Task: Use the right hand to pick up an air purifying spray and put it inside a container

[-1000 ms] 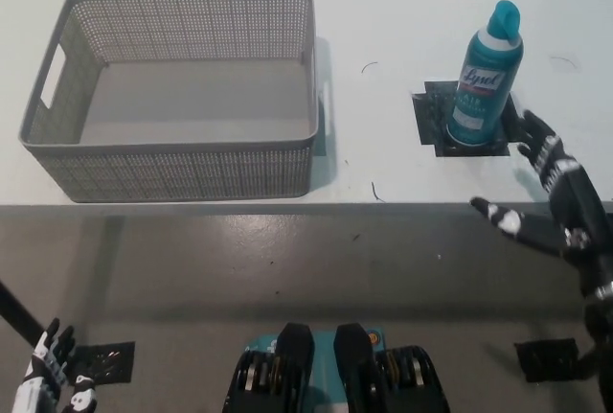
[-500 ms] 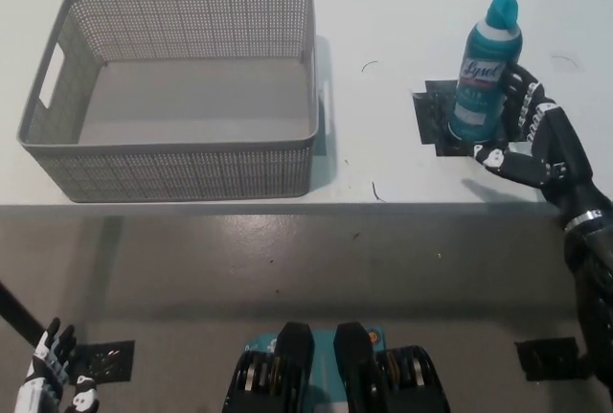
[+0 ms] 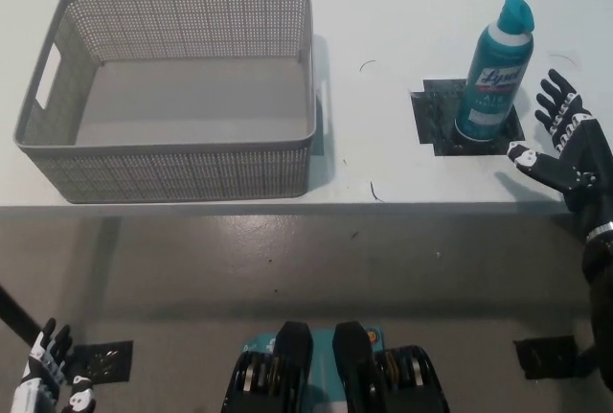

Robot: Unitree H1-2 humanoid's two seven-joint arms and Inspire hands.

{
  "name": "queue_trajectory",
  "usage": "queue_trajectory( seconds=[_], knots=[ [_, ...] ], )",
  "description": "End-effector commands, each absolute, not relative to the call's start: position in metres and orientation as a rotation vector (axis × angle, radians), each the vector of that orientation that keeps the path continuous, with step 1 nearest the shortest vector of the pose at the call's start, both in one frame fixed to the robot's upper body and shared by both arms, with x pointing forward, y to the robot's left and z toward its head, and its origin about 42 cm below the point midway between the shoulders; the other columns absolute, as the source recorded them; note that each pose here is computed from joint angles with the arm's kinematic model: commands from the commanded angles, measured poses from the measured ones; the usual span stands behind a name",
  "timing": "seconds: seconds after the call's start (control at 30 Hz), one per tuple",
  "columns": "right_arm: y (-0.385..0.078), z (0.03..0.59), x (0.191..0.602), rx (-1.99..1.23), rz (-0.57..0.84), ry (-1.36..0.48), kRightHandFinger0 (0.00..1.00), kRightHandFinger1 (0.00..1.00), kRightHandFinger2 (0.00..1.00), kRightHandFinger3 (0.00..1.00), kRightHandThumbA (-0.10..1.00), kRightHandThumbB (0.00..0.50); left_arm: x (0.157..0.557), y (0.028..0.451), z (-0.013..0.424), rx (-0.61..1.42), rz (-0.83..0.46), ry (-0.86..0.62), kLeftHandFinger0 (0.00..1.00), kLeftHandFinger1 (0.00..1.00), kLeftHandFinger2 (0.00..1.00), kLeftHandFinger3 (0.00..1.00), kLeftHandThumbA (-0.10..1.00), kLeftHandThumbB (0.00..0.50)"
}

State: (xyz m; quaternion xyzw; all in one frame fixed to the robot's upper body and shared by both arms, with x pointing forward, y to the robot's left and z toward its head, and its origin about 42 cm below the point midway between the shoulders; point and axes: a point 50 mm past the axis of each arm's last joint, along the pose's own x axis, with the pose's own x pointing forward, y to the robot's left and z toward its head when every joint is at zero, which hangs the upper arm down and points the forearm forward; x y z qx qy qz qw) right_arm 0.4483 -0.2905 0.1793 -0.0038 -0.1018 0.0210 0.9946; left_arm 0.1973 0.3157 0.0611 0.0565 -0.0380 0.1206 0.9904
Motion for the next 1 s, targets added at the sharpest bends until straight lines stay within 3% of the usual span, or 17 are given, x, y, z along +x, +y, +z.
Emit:
queue_trajectory(
  seconds=[0.0,0.3,0.47,0.6,0.63,0.7,0.87,0.97],
  knots=[
    [-0.293,0.205,0.460,0.015,0.023,-0.285,1.00,1.00,1.00,1.00,0.83,0.412,0.200,0.318,0.070,0.118,0.262,-0.128,1.00,1.00,1.00,1.00,0.20,0.500],
    [-0.294,0.208,0.470,0.021,-0.005,-0.283,1.00,1.00,1.00,1.00,0.87,0.489,0.203,0.320,0.073,0.121,0.258,-0.129,1.00,1.00,1.00,1.00,0.18,0.500],
    [-0.290,0.213,0.481,0.041,-0.011,-0.284,1.00,1.00,1.00,1.00,0.85,0.447,0.203,0.320,0.072,0.117,0.257,-0.131,1.00,1.00,1.00,1.00,0.19,0.500],
    [-0.288,0.215,0.491,0.052,-0.001,-0.281,1.00,1.00,1.00,1.00,0.87,0.453,0.203,0.319,0.072,0.100,0.257,-0.130,1.00,1.00,1.00,1.00,0.17,0.500],
    [-0.288,0.215,0.495,0.058,0.001,-0.272,1.00,1.00,1.00,1.00,0.86,0.409,0.202,0.319,0.072,0.106,0.258,-0.133,1.00,1.00,1.00,1.00,0.17,0.500],
    [-0.288,0.214,0.499,0.062,-0.001,-0.264,1.00,1.00,1.00,1.00,0.85,0.390,0.203,0.319,0.073,0.101,0.258,-0.138,1.00,1.00,1.00,1.00,0.17,0.500],
    [-0.284,0.218,0.514,0.068,0.009,-0.245,1.00,1.00,1.00,1.00,0.82,0.448,0.204,0.319,0.076,0.125,0.263,-0.141,1.00,1.00,1.00,1.00,0.21,0.500],
    [-0.285,0.216,0.522,0.083,0.011,-0.230,1.00,1.00,1.00,1.00,0.79,0.458,0.206,0.320,0.077,0.127,0.256,-0.151,1.00,1.00,1.00,1.00,0.21,0.500]
  ],
)
